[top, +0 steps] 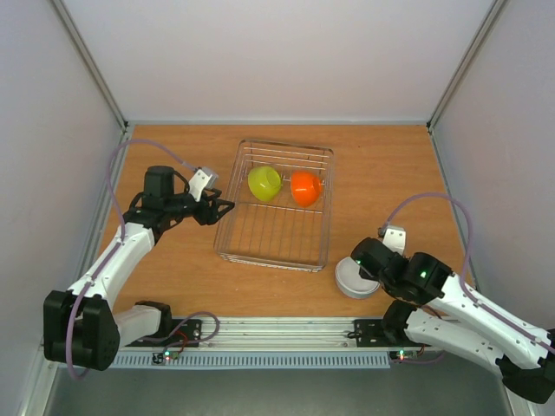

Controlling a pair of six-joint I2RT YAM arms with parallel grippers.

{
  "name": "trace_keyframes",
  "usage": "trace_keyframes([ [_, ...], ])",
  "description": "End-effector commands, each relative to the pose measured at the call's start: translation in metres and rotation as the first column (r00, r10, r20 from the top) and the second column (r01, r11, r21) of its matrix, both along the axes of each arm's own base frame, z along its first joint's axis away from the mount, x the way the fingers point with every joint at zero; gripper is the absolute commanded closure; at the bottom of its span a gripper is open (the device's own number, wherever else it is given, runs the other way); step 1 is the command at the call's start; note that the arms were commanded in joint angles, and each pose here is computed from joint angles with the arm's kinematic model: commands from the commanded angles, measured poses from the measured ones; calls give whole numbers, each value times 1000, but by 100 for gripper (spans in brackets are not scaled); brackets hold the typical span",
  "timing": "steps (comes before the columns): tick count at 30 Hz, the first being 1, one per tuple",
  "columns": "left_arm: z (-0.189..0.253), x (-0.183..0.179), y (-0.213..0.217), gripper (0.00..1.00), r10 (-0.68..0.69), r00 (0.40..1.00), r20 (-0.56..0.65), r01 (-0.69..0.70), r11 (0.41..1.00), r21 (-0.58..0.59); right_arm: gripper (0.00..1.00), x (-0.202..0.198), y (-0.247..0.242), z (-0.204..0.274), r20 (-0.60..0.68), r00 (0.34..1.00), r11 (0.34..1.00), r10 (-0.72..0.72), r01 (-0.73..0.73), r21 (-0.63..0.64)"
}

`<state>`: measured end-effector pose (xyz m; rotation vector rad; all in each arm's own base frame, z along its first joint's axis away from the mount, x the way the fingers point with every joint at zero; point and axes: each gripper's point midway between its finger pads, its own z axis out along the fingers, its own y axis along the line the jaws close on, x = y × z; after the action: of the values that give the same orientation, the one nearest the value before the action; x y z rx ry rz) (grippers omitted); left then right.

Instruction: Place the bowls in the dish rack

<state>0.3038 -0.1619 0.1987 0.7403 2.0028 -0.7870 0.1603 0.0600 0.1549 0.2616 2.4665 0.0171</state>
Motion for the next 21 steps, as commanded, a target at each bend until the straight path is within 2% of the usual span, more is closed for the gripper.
trace_keyframes([
  [1, 15, 5, -3, 35, -15, 998, 60, 15, 1000, -12, 44, -10, -3, -22, -75, 995, 998, -65, 66, 13],
  [3, 14, 5, -3, 35, -18, 998, 54, 19, 1000, -13, 46, -10, 2, -28, -98, 994, 998, -54, 55, 15],
  [9, 14, 5, -2, 35, -14, 998, 55, 15, 1000, -10, 59, -9, 32, -48, -149, 988, 996, 33, -20, 90],
  [13, 15, 5, -2, 35, -10, 998, 57, 11, 1000, -8, 62, -9, 39, -59, -179, 982, 995, 54, -38, 90],
  [21, 11, 7, -2, 35, -9, 999, 49, 9, 1000, -2, 66, -2, 68, -50, -120, 981, 973, 156, -131, 190],
])
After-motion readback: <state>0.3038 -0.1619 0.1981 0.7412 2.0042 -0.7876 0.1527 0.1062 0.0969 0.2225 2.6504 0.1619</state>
